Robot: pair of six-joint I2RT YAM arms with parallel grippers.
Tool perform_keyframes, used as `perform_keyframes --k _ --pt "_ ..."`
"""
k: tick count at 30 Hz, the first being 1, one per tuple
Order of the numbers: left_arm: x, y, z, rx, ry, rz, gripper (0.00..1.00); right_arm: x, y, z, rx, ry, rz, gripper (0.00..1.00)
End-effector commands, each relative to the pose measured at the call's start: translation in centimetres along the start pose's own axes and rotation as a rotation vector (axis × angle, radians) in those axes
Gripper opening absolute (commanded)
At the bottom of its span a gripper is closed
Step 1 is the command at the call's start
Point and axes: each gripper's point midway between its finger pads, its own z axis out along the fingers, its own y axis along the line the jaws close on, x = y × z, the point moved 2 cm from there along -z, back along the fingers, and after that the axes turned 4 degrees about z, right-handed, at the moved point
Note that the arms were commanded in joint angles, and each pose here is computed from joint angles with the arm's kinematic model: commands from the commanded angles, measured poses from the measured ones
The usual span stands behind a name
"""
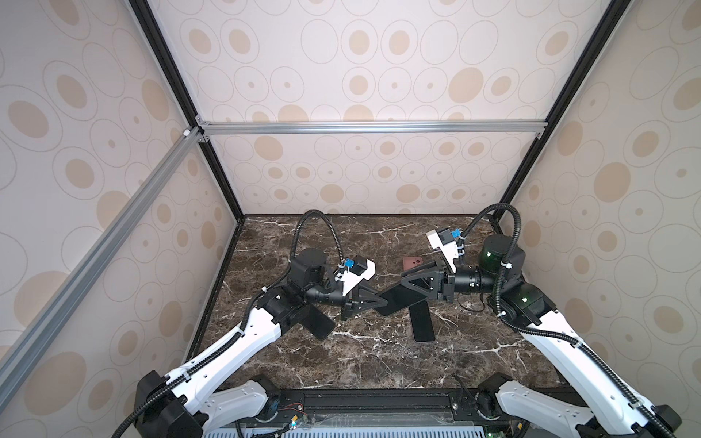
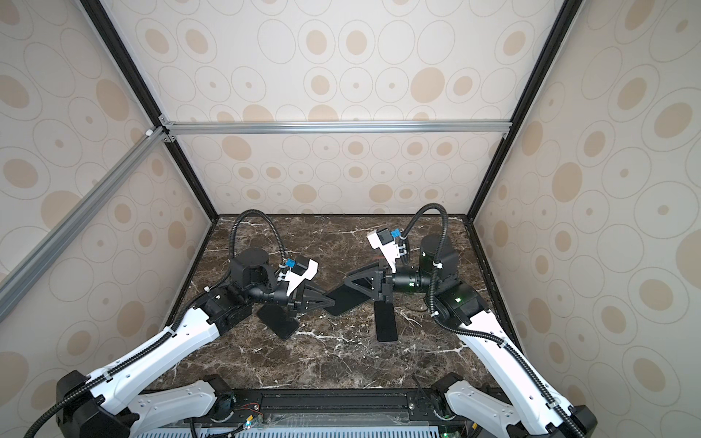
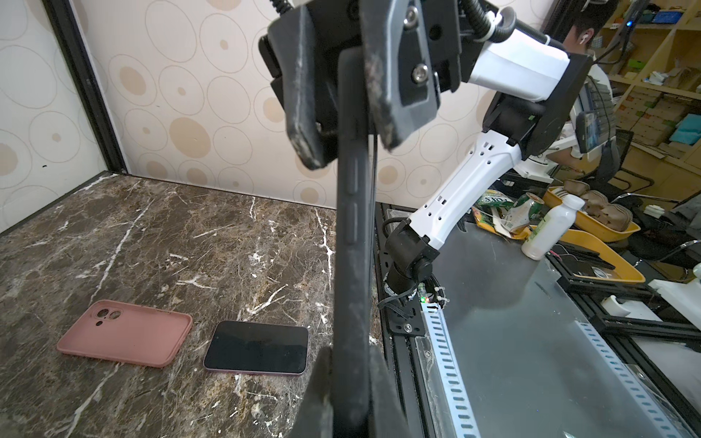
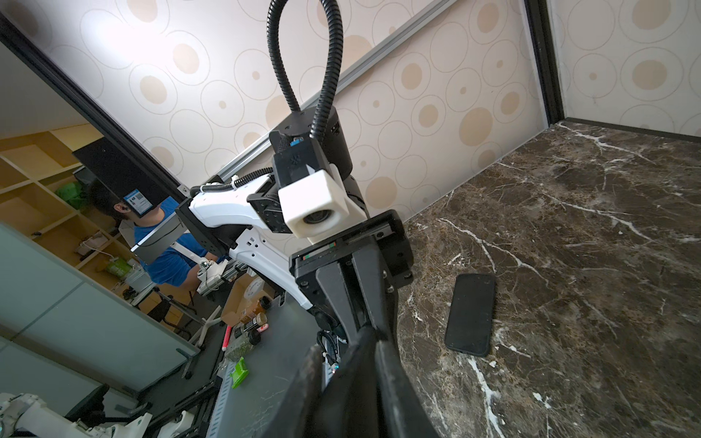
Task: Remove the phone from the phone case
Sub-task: 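Hold the phone raised in the left gripper while the right gripper stays beside it, then close the right gripper on the upright black phone beside the left gripper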
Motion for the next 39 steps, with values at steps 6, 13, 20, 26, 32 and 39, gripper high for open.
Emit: perform_keyframes --k 6,13,20,26,32,39 --pt "-5.2 1.4 -1.6 -0.196 -0.113 0.254 0.00 -0.2 -3.4 0.5 0.125 -0.052 0.279 0.29" --pt "-5.0 2.1 -1.9 -0.249 -0.094 0.270 0.00 -0.3 -4.4 0.7 0.155 -0.075 0.354 0.36" --pt "-4.8 2.0 -1.8 -0.244 -0.098 0.267 0.00 -2.3 -3.3 0.1 0.133 -0.175 0.296 0.47" --pt "-4.2 2.1 -2.1 -0.259 -0.164 0.199 0.00 -4.9 -1.7 -3.1 0.256 -0.383 0.096 0.63" --pt "-5.8 2.2 -3.0 -0.270 -0.356 0.038 0.00 -3.6 -1.7 -5.0 0.345 -0.430 -0.034 0.64" --pt "-8.6 0.8 -4.1 -0.143 -0.567 -0.144 0.00 -1.2 -0.8 -4.0 0.241 -0.338 -0.146 0.62"
